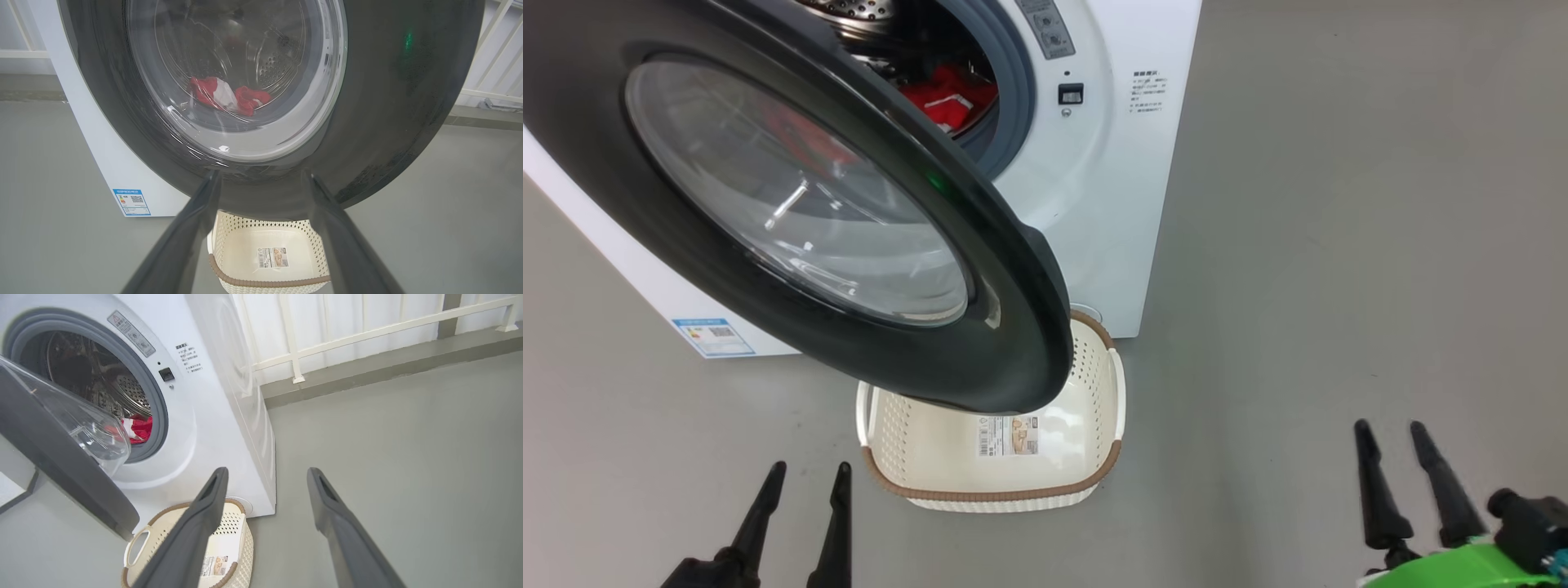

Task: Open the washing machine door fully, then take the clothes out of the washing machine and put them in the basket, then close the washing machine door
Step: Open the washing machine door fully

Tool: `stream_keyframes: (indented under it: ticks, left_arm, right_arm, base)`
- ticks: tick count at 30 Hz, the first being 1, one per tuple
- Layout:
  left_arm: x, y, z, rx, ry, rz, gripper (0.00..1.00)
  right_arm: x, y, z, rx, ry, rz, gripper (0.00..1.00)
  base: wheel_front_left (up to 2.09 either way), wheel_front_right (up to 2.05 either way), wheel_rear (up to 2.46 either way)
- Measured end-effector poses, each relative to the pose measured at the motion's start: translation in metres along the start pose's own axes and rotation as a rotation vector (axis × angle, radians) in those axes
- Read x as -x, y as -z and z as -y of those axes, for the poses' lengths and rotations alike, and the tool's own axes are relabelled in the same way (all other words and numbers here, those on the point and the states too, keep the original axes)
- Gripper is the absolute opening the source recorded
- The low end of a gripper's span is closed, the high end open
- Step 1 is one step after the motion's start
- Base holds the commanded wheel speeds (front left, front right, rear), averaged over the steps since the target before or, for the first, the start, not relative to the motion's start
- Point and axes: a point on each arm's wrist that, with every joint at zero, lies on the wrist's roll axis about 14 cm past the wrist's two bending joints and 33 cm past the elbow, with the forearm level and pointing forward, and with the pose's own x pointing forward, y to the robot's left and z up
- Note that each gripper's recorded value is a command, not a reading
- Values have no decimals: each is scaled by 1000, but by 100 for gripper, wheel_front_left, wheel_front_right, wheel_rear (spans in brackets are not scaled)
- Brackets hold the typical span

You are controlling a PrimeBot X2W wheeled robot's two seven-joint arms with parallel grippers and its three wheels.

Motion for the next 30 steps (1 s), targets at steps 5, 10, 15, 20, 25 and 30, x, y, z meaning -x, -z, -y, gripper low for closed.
stream_keyframes:
  ticks: [5, 10, 15, 20, 25, 30]
  left_arm:
    - [1, 0, -3, -1, -8, -1, 100]
    - [4, 0, -6, -1, -20, 0, 100]
    - [6, 0, -9, -2, -32, -2, 100]
    - [8, 2, -14, 5, -50, -10, 100]
    - [4, 2, -16, 6, -55, -8, 100]
    - [3, 4, -19, 12, -67, -15, 100]
  right_arm:
    - [-13, 2, -47, -155, -122, -3, 0]
    - [-44, -37, -100, -441, -267, 71, 0]
    - [-60, -57, -129, -658, -349, 65, 0]
    - [-82, -75, -154, -823, -436, 13, 0]
    - [-103, -80, -183, -909, -548, -157, 0]
    - [-113, -60, -208, -941, -642, -414, 0]
  base:
    - [0, 0, 0]
    - [0, 0, 0]
    - [0, 0, 0]
    - [0, 0, 0]
    - [0, 0, 0]
    - [0, 0, 0]
